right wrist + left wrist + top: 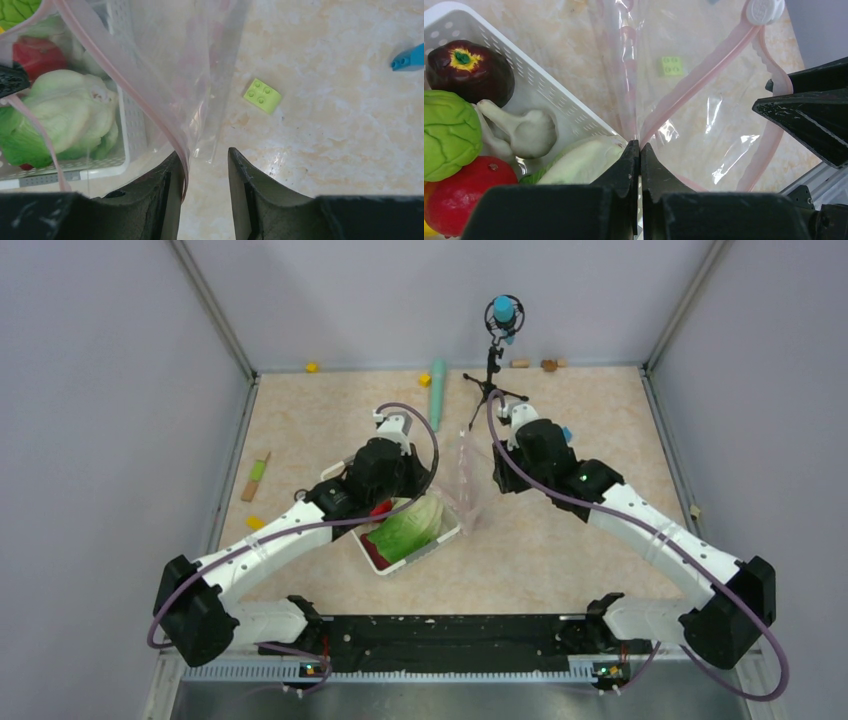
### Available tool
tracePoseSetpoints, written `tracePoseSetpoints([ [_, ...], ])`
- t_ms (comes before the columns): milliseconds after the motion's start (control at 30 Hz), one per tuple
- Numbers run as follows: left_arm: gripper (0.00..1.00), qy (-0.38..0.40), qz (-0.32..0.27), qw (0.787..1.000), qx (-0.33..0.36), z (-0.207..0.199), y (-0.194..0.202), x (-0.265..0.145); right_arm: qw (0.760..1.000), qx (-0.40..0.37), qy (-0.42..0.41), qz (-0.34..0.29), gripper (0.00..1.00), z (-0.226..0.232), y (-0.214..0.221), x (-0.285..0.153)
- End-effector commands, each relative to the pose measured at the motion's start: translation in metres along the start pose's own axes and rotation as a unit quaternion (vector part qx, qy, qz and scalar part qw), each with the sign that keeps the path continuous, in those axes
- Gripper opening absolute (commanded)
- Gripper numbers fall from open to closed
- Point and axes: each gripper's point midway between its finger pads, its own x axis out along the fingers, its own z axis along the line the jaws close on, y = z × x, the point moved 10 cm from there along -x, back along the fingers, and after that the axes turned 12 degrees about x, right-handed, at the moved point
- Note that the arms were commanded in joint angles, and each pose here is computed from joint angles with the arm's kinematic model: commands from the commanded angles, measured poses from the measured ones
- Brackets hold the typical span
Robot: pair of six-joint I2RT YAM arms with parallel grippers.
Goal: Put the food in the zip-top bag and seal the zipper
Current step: Open the zipper of the food storage bag at the center of the board.
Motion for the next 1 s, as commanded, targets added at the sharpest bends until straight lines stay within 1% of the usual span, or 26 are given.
tracePoseSetpoints([
  [0,0.00,0.007,-0.017,1.000,-0.015,-0.001,-0.004,-0.003,0.997,0.004,-0.052,-0.048,0.38,0.013,-0.013,-0.014],
  [100,0.00,0.022,-0.021,0.999,-0.016,-0.002,-0.003,-0.006,0.997,0.010,-0.053,-0.051,0.38,0.013,-0.011,-0.013],
  [200,0.00,0.038,-0.025,0.999,-0.017,-0.004,-0.003,-0.009,0.998,0.016,-0.047,-0.046,0.38,0.013,-0.008,-0.006],
  [367,0.00,0.067,-0.027,0.997,-0.019,-0.007,-0.001,-0.014,0.997,0.023,-0.047,-0.055,0.38,0.016,-0.010,0.008],
  [500,0.00,0.073,-0.028,0.997,-0.022,-0.007,0.000,-0.017,0.997,0.030,-0.045,-0.057,0.37,0.018,-0.012,0.017],
  [533,0.00,0.070,-0.028,0.997,-0.023,-0.007,0.000,-0.017,0.997,0.032,-0.044,-0.060,0.30,0.019,-0.012,0.018],
  [600,0.00,0.066,-0.029,0.997,-0.023,-0.006,0.001,-0.018,0.996,0.038,-0.040,-0.068,0.07,0.019,-0.014,0.018],
  [633,0.00,0.065,-0.029,0.997,-0.023,-0.005,0.001,-0.019,0.996,0.041,-0.038,-0.072,0.00,0.019,-0.015,0.017],
  [800,0.00,0.073,-0.024,0.997,-0.018,-0.007,0.001,-0.020,0.994,0.038,-0.061,-0.080,0.00,0.021,-0.018,0.010],
  [867,0.07,0.073,-0.024,0.997,-0.015,-0.007,0.000,-0.019,0.994,0.038,-0.063,-0.081,0.00,0.021,-0.018,0.008],
  [900,0.15,0.086,-0.020,0.996,-0.013,-0.009,0.000,-0.021,0.994,0.037,-0.062,-0.080,0.00,0.021,-0.018,0.007],
  [967,0.35,0.100,-0.020,0.995,-0.008,-0.011,-0.002,-0.023,0.995,0.038,-0.058,-0.079,0.00,0.020,-0.018,0.006],
])
